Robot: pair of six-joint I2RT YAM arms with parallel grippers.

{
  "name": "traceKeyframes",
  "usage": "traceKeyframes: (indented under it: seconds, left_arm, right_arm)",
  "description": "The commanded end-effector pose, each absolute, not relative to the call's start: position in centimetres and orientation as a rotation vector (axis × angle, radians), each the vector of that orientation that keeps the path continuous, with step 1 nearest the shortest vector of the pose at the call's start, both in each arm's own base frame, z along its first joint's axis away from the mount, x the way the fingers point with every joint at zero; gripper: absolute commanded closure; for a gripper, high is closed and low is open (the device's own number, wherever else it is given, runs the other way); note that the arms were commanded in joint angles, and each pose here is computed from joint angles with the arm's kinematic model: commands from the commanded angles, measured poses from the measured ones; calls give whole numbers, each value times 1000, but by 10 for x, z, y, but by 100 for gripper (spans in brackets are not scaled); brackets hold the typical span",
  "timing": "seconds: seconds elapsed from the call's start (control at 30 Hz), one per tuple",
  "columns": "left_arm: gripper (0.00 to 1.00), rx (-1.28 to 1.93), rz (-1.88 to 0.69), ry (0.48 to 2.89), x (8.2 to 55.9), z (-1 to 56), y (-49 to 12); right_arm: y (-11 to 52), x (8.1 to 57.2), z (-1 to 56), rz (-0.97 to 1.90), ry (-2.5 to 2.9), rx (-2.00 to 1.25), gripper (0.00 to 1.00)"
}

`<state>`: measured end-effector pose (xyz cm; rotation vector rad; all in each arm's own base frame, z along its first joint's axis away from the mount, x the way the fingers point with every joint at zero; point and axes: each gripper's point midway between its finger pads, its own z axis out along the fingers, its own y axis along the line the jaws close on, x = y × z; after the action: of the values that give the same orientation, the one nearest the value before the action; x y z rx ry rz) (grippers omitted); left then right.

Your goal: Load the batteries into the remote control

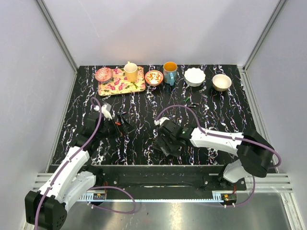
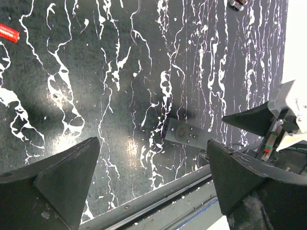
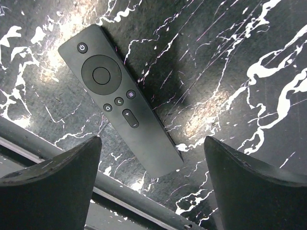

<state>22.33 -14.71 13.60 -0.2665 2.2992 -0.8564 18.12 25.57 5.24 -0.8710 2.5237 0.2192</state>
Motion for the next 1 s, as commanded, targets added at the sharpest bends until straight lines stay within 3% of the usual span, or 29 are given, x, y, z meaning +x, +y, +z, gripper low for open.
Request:
traceKeyframes:
  seconds: [0.0, 0.47, 0.6, 0.73, 0.97]
  left_arm:
    - [1, -218, -891, 2264, 222, 139, -152]
    - [1, -237, -916, 2266, 221, 136, -154]
    - [1, -241, -920, 2267, 222, 134, -155]
    - [1, -240, -920, 2265, 223, 135, -155]
    - [1, -238, -920, 2262, 223, 137, -155]
  right_arm:
    - [266, 179, 51, 231, 2512, -916, 8]
    - [269, 178, 32, 190, 2557, -983, 16]
    - [271, 176, 27, 188, 2569, -1014, 21]
    - [272, 173, 24, 196, 2587, -1033, 36]
    - [271, 169, 19, 190, 2623, -1019, 48]
